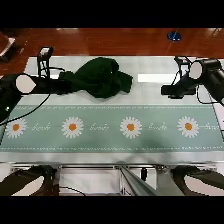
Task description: Fold the shirts.
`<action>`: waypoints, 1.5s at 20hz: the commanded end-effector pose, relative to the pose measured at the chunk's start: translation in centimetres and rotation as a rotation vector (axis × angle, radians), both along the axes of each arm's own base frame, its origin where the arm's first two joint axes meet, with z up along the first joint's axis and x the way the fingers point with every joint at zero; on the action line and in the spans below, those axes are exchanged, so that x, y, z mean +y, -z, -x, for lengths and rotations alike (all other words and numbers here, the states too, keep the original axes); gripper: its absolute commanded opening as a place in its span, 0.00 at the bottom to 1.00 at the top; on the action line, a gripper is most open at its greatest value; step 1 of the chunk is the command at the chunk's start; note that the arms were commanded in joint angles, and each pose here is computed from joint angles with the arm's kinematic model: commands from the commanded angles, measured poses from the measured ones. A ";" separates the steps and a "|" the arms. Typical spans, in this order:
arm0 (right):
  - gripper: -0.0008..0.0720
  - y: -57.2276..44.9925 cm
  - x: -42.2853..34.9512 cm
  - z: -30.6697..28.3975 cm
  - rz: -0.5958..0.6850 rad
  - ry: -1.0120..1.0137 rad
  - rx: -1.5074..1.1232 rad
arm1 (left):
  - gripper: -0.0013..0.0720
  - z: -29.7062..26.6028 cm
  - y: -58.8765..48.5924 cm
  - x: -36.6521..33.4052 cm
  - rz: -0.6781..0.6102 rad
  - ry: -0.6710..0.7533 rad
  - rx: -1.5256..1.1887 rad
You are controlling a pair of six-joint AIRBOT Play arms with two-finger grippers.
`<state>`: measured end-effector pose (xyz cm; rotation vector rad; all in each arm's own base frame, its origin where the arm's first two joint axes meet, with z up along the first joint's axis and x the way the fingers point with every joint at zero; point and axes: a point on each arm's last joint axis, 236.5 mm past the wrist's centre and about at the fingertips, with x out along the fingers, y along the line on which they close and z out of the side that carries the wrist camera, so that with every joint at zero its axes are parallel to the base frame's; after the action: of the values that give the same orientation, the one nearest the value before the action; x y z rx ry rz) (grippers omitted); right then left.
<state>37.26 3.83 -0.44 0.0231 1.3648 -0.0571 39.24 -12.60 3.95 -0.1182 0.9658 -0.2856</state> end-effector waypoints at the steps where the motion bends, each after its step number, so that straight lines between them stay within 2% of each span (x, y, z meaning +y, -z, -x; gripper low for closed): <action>1: 0.03 0.0 0.0 0.0 0.000 -0.001 0.002 | 0.05 0.0 0.0 0.0 0.000 -0.001 0.001; 13: 0.03 0.0 0.0 0.0 0.000 -0.001 0.002 | 0.05 -0.2 -0.1 0.0 0.002 -0.003 -0.009; 18: 0.04 -0.8 0.4 -3.3 -0.013 -0.011 -0.145 | 0.06 -3.7 -2.7 0.1 0.033 -0.048 -0.185; 19: 0.11 -1.0 0.2 -3.9 -0.005 -0.013 -0.167 | 0.27 -5.5 -3.9 0.2 0.048 -0.072 -0.274; 20: 0.45 -0.9 0.1 -4.3 0.004 -0.015 -0.180 | 0.68 -7.1 -4.9 0.1 0.057 -0.086 -0.352; 21: 0.57 -0.6 -0.1 -4.5 0.018 -0.026 -0.181 | 0.71 -8.5 -5.4 0.1 0.051 -0.090 -0.412; 23: 0.57 0.7 -0.4 -4.5 0.033 -0.027 -0.148 | 0.71 -10.5 -4.2 -0.6 -0.009 -0.031 -0.405; 25: 0.57 1.9 -0.4 -4.3 0.034 -0.022 -0.117 | 0.71 -11.3 -0.6 -2.0 -0.065 0.058 -0.288; 30: 0.57 3.2 -0.3 -4.4 0.033 -0.014 -0.092 | 0.71 -12.2 6.4 -5.2 -0.090 0.154 -0.044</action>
<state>41.56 3.51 -3.04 -0.0102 1.2630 -0.0623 51.09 -16.50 0.99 0.0098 0.8310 -0.3472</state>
